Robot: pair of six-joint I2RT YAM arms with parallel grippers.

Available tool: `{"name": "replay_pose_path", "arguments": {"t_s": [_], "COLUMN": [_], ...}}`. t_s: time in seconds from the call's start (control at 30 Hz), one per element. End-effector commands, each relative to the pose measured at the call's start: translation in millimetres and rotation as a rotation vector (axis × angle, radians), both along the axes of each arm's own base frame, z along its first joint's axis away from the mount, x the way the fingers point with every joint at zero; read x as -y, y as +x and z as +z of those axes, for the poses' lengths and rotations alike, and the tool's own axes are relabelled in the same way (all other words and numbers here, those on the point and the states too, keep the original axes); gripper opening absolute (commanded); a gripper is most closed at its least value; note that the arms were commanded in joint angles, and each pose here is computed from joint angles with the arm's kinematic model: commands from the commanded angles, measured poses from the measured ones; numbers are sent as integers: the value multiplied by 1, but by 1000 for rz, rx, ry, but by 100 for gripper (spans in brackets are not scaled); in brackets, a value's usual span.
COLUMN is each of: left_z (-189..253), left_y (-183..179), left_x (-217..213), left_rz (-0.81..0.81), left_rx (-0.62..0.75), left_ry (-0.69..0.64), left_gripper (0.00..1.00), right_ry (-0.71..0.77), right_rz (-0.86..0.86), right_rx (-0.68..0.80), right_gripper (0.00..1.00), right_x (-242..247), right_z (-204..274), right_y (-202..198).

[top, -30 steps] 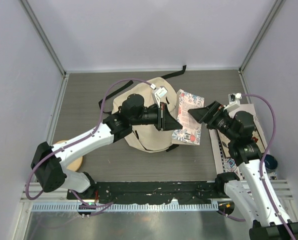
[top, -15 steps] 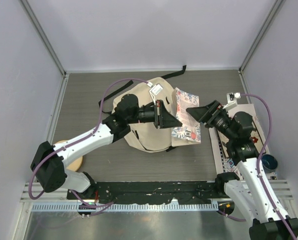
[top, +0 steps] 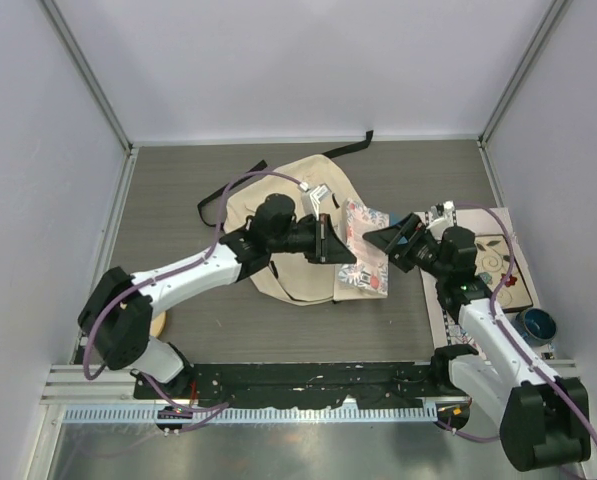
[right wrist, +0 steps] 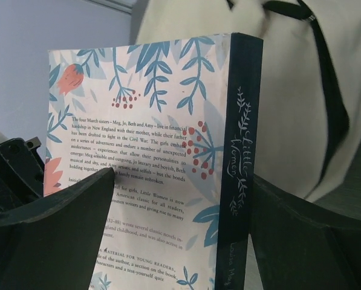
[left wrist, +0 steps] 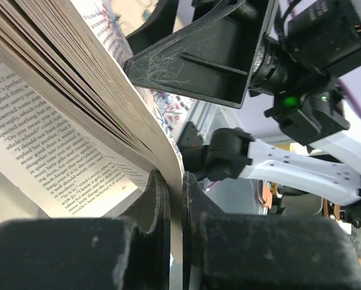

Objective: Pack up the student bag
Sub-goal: Pick up the book from the center of the board.

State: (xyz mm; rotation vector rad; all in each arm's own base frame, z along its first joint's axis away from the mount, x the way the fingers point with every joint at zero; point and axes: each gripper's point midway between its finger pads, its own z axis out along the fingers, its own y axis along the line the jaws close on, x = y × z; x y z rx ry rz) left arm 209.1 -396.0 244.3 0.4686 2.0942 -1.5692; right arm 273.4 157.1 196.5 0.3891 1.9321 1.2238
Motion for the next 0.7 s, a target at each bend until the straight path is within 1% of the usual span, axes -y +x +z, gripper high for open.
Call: {"name": "replay_pose_path", "arguments": {"t_s": [0.0, 0.13, 0.3, 0.47, 0.6, 0.67], "left_z": [-16, -59, -107, -133, -149, -156], "left_y": [12, 15, 19, 23, 23, 24], "left_x": [14, 16, 2, -3, -3, -3], "left_rz": [-14, -3, 61, 91, 89, 97], "left_rx": [14, -72, -177, -226, -257, -271], "left_ry": [-23, 38, 122, 161, 185, 204], "left_gripper": [0, 0, 0, 0, 0, 0], "right_ry": [-9, -39, -58, -46, -7, 13], "right_rz": [29, 25, -3, 14, 45, 63], "right_rx": [-66, -132, -193, -225, -198, -210], "right_gripper": [90, 90, 90, 91, 90, 91], "right_x": [-4, -2, 3, 0, -5, -9], "right_z": [-40, -73, -101, -116, -113, -114], "right_y": [-3, -8, -12, -16, -15, -18]}}
